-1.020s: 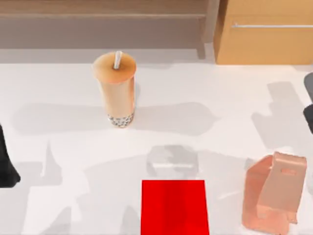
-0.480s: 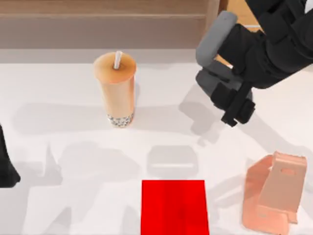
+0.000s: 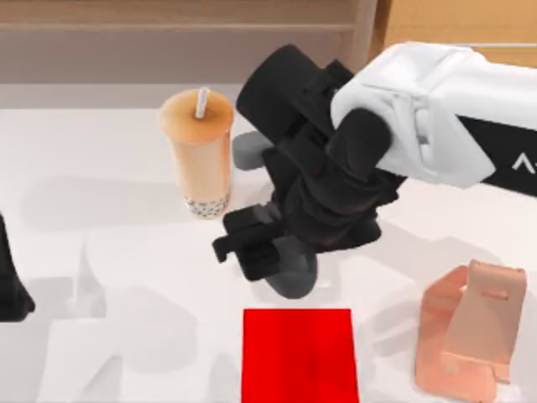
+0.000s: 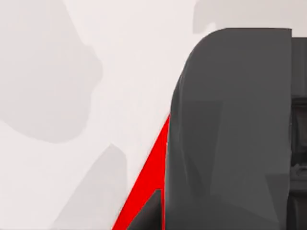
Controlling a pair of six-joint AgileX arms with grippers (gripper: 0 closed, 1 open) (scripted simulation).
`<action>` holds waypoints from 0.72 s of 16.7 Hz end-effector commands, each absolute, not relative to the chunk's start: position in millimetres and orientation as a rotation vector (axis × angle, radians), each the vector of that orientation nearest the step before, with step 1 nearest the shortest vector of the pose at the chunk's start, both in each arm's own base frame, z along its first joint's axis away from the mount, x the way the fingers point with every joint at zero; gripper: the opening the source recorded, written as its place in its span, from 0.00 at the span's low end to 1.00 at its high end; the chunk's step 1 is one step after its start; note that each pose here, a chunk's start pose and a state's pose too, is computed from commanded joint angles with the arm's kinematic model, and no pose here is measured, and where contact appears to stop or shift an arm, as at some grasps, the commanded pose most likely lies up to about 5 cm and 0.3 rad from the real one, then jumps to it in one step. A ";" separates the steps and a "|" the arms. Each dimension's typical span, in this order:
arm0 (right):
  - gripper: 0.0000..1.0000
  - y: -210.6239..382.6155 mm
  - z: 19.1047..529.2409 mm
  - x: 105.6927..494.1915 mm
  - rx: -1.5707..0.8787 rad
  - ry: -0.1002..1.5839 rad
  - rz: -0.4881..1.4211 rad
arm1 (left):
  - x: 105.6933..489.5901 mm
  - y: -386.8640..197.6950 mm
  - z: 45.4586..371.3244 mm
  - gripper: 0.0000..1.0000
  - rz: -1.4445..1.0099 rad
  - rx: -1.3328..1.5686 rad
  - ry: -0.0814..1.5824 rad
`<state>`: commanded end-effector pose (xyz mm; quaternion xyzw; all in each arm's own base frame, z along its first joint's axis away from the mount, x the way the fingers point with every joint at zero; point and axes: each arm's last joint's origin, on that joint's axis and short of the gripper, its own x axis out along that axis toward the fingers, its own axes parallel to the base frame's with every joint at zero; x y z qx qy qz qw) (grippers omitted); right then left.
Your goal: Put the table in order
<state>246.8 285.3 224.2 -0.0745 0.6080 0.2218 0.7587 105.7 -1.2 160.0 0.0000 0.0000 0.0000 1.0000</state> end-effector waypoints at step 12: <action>0.00 301.2 144.6 217.2 0.007 1.595 0.007 | 105.7 -1.2 160.0 1.00 0.000 0.000 0.000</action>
